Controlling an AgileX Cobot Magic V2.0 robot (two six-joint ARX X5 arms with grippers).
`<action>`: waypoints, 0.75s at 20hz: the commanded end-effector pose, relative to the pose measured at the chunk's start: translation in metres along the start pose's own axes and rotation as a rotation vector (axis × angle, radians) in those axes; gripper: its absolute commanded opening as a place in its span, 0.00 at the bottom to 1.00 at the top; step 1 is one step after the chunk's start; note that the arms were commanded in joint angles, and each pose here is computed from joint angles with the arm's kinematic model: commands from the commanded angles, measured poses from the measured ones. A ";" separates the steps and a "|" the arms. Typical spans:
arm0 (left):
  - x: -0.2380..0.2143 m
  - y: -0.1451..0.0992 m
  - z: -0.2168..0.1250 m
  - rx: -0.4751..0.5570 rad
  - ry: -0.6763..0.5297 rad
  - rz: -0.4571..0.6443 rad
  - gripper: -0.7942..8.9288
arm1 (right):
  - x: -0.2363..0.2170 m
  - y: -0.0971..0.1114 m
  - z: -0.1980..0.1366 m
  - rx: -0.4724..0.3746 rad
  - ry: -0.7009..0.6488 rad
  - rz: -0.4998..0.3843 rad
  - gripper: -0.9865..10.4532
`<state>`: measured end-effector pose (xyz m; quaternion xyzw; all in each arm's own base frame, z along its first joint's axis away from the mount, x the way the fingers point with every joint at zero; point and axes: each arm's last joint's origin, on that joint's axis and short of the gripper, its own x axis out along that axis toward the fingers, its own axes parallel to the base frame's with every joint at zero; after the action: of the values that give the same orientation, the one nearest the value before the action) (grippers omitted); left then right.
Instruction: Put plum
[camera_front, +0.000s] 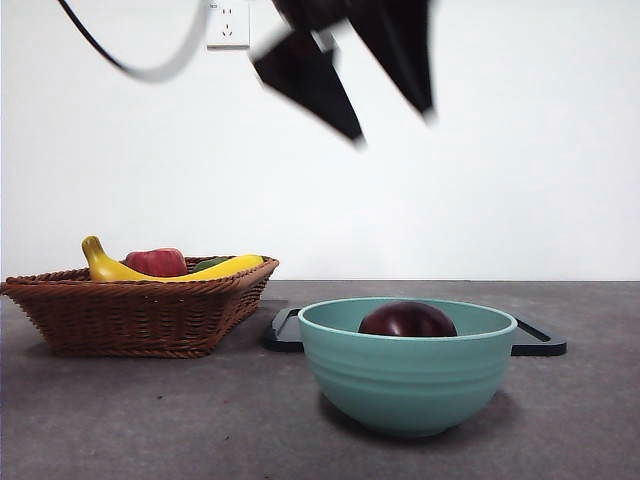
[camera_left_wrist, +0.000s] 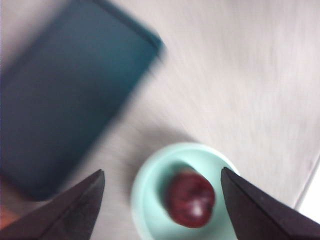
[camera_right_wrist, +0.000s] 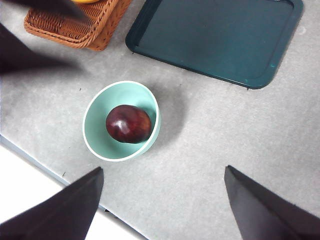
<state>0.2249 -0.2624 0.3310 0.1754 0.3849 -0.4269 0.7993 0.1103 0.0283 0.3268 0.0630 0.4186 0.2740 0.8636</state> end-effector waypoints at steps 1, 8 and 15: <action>-0.052 0.014 0.005 -0.067 -0.136 0.047 0.47 | -0.004 0.002 0.004 -0.006 -0.022 0.002 0.42; -0.147 0.035 -0.043 -0.162 -0.306 0.150 0.47 | -0.004 0.002 0.004 -0.006 -0.023 0.002 0.42; -0.113 0.025 -0.132 -0.222 -0.225 -0.001 0.47 | -0.004 0.002 0.004 -0.006 -0.022 0.003 0.42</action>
<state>0.1443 -0.1043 0.3307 0.0416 0.3400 -0.3960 0.8520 0.1103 0.0283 0.3268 0.0630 0.4186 0.2740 0.8636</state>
